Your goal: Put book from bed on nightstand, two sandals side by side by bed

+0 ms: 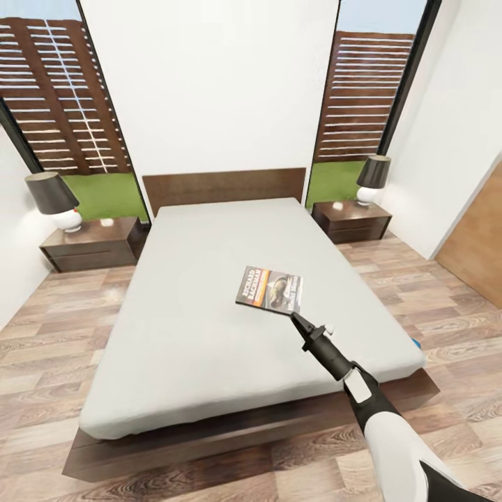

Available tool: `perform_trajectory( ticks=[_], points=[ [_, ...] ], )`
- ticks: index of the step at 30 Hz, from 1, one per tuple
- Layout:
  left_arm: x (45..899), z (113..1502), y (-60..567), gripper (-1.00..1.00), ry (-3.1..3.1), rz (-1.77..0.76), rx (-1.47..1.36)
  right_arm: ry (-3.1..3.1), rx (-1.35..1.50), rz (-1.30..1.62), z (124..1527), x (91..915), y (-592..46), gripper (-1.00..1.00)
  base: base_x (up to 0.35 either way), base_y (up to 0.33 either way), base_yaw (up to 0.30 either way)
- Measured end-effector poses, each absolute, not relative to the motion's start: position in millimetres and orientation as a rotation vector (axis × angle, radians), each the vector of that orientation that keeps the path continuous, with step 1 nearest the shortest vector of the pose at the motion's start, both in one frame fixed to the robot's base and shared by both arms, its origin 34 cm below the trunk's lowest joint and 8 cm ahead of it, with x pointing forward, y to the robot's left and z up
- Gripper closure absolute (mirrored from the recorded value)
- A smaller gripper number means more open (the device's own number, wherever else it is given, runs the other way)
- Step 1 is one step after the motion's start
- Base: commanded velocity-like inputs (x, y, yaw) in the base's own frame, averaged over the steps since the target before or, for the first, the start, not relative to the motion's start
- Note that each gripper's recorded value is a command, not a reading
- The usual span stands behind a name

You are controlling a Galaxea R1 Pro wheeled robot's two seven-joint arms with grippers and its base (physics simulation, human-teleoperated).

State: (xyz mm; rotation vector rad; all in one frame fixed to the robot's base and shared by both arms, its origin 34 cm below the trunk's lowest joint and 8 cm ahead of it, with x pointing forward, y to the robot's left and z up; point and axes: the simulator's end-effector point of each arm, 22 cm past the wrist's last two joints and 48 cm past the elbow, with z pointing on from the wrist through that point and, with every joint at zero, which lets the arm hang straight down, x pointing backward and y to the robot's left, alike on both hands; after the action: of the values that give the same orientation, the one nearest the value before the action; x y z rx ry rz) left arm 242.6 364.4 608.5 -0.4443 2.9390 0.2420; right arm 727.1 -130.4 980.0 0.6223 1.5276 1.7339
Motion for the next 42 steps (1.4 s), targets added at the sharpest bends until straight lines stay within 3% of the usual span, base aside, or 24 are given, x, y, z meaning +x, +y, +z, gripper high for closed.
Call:
perform_trajectory(
  ticks=[42],
  points=[
    [261.4, 614.6, 362.2, -1.0, 2.886, 0.226, -0.435, 1.514, 0.65, 1.771, 940.7, 603.2, -239.1, 1.0, 0.0, 0.0, -0.005]
  ],
)
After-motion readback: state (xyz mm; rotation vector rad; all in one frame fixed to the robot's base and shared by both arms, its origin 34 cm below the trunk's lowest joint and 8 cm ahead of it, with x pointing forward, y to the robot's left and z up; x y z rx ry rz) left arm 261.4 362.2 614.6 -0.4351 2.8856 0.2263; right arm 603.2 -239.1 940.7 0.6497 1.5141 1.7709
